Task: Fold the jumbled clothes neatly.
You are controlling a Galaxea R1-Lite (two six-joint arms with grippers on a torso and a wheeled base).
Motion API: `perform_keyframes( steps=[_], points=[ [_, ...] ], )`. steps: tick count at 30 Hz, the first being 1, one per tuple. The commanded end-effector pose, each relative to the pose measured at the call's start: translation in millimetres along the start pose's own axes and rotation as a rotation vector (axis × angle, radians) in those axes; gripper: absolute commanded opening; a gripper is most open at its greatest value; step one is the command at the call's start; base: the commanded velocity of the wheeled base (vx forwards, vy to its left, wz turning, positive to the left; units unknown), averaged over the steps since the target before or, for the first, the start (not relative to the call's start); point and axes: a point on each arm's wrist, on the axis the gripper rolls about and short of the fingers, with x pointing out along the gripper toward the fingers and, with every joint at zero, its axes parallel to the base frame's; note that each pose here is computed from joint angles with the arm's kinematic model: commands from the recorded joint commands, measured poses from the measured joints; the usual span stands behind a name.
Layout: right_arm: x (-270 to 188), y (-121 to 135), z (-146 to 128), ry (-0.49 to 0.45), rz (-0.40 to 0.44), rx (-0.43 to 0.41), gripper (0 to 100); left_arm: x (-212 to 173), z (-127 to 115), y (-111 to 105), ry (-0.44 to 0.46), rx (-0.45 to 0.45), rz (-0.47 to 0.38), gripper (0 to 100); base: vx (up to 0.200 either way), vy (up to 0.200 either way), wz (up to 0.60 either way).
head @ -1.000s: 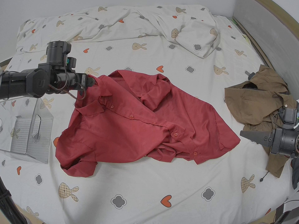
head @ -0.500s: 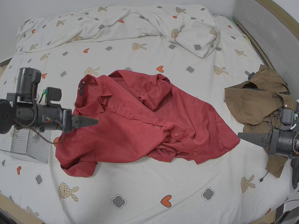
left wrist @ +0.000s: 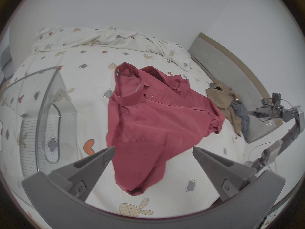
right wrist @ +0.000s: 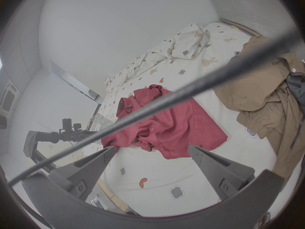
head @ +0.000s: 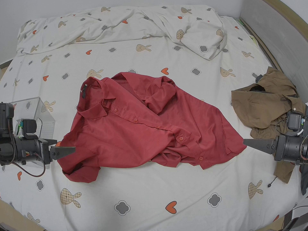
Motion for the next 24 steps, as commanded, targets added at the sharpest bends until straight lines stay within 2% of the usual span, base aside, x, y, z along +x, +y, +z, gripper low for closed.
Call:
perform_keyframes(
  steps=[1, 2, 5, 6, 7, 9, 15, 21, 22, 24],
  points=[
    [0.6, -0.5, -0.9, 0.004, 0.000, 0.001, 100, 9.5, -12.8, 8.0, 0.026, -0.015, 0.060, 100, 0.000, 0.000, 0.00],
    [0.6, -0.5, -0.9, 0.004, 0.000, 0.001, 100, 10.2, -13.1, 8.4, 0.026, -0.015, 0.062, 100, 0.000, 0.000, 0.00],
    [0.6, -0.5, -0.9, 0.004, 0.000, 0.001, 100, 25.2, -20.6, 18.9, 0.027, -0.012, 0.148, 100, 0.000, 0.000, 0.00],
    [0.6, -0.5, -0.9, 0.004, 0.000, 0.001, 100, 25.2, -20.6, 18.9, 0.027, -0.012, 0.148, 100, 0.000, 0.000, 0.00],
    [1.0, -0.6, -1.0, 0.006, 0.000, 0.002, 100, 33.5, -23.8, 24.3, 0.032, -0.011, 0.197, 100, 0.000, 0.000, 0.00],
    [1.0, -0.6, -1.0, 0.006, 0.000, 0.002, 100, 39.6, -25.8, 28.2, 0.036, -0.014, 0.226, 100, 0.000, 0.000, 0.00],
    [1.0, -0.8, -1.4, 0.007, -0.001, 0.003, 100, 56.3, -35.7, 36.5, 0.097, -0.046, 0.222, 100, 0.000, 0.000, 0.00],
    [6.8, -2.3, -3.3, 0.031, -0.004, 0.004, 100, 67.7, -38.7, 29.3, 0.123, -0.056, 0.182, 100, 0.000, 0.000, 0.00],
    [6.9, -2.1, -3.4, 0.032, -0.003, 0.003, 100, 67.9, -38.2, 29.0, 0.119, -0.058, 0.181, 0, 0.000, 0.000, 0.00],
    [10.0, -2.7, -6.6, 0.052, -0.003, 0.004, 100, 70.1, -36.5, 27.7, 0.101, -0.070, 0.176, 0, 0.000, 0.000, 0.00]
  ],
)
